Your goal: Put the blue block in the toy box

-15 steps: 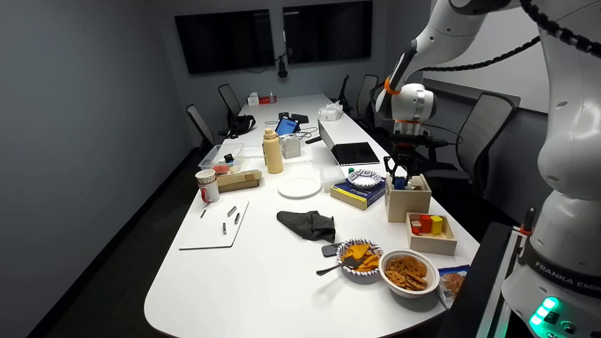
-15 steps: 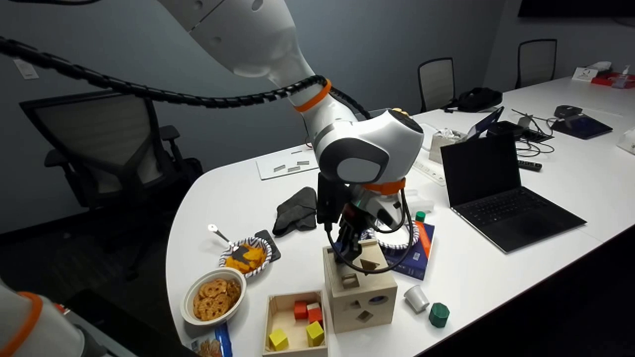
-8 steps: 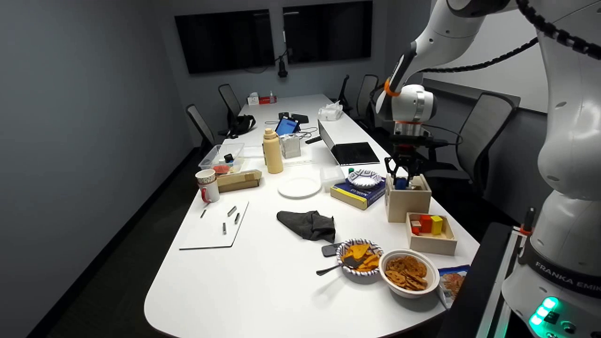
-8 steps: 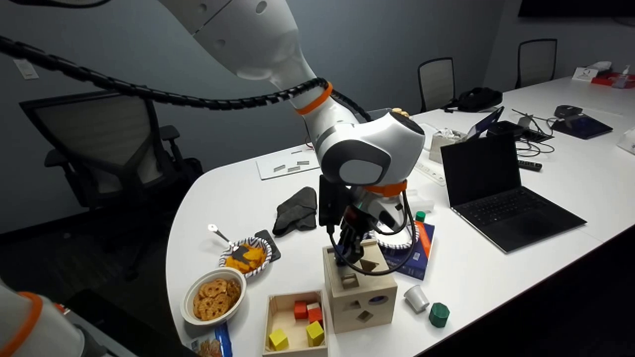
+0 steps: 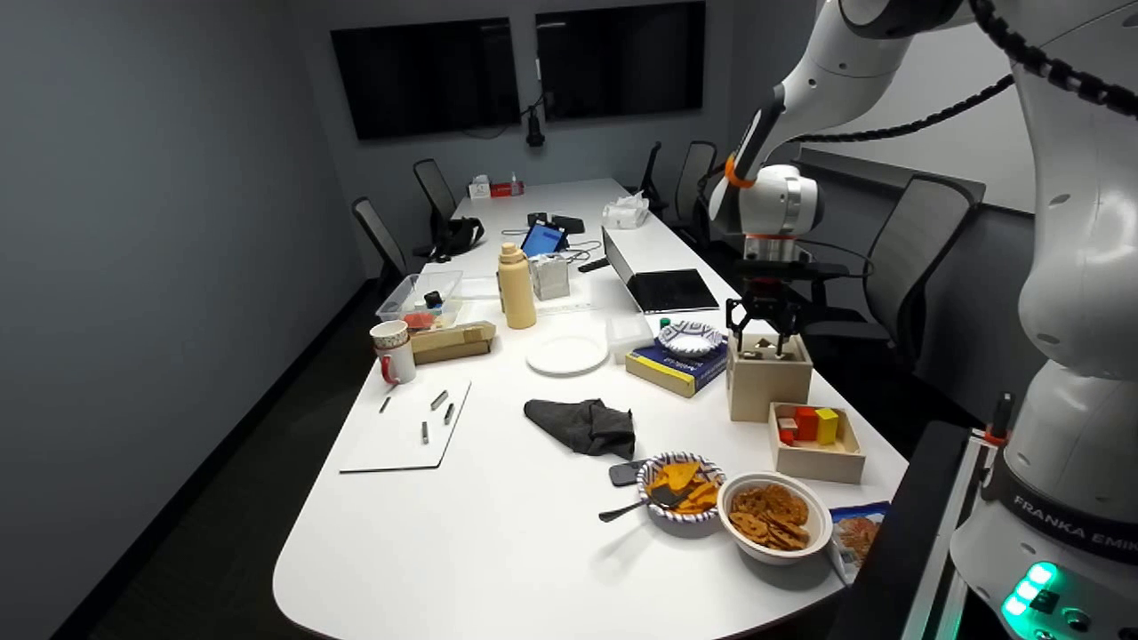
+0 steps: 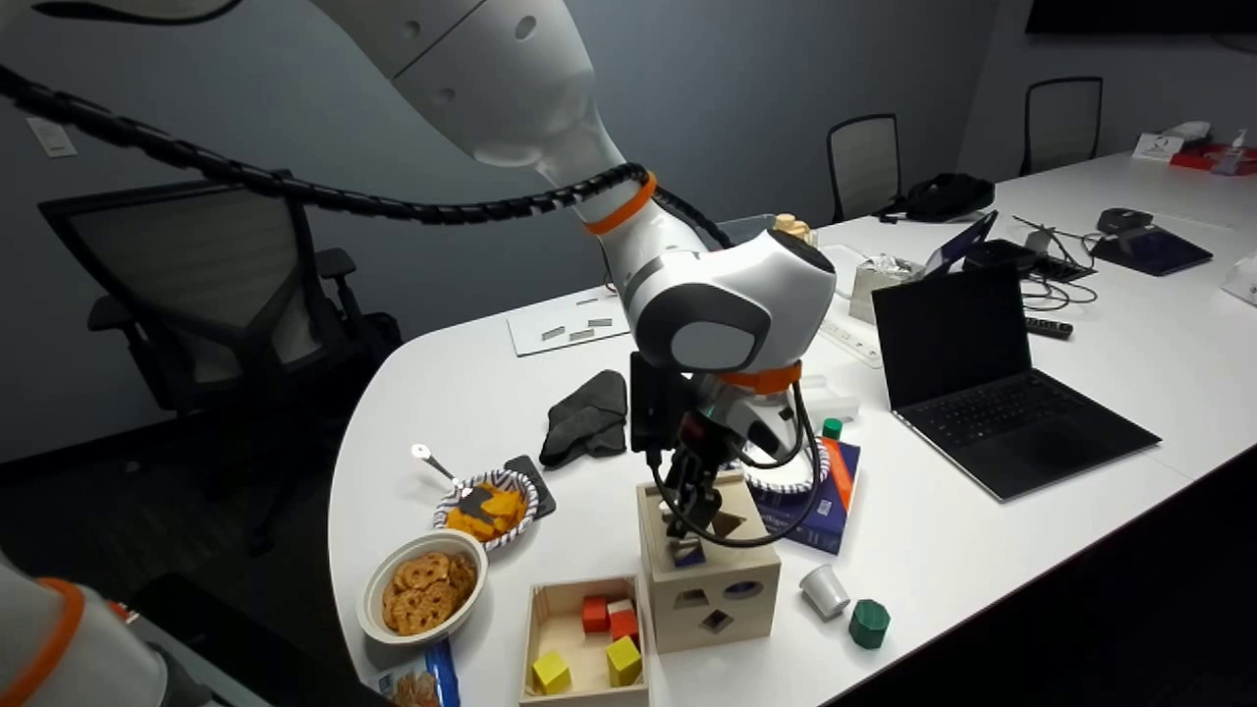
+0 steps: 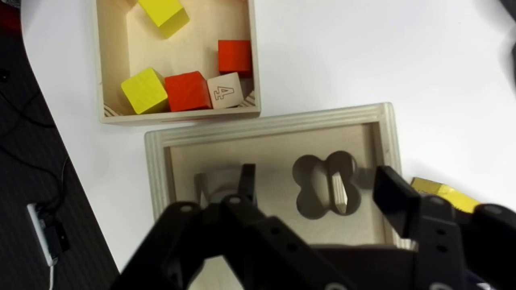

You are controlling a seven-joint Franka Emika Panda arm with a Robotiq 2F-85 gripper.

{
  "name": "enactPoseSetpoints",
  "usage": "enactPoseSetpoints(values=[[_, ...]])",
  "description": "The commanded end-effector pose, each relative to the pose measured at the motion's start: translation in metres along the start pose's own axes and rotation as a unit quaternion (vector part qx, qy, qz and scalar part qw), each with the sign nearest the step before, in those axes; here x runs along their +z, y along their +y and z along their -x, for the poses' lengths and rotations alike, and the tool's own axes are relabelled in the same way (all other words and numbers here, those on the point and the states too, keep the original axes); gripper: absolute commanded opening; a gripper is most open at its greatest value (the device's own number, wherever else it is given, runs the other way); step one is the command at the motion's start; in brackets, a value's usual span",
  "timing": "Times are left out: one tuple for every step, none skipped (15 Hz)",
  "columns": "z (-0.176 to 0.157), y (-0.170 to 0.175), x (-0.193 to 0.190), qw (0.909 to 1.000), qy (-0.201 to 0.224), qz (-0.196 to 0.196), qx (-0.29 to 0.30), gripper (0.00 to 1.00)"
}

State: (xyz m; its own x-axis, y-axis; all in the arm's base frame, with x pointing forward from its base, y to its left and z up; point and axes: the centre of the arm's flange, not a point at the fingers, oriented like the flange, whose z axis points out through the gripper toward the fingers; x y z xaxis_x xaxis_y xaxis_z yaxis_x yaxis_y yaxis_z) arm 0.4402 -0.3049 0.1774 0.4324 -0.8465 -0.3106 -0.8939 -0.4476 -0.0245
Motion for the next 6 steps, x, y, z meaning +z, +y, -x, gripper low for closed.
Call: enactPoseSetpoints(values=[[0.005,-0.005,-0.015,0.9999,0.013,-0.002,-0.009,1.0],[0.007,-0.005,-0.018,0.9998,0.014,-0.004,-0.01,1.0],[0.011,-0.005,-0.023,0.9998,0.016,-0.007,-0.011,1.0],[0.013,-0.006,-0.028,0.9997,0.018,-0.009,-0.012,1.0],[0.017,-0.006,-0.033,0.9996,0.023,-0.009,-0.013,1.0],[0.021,-0.007,-0.038,0.9995,0.027,-0.01,-0.016,1.0]])
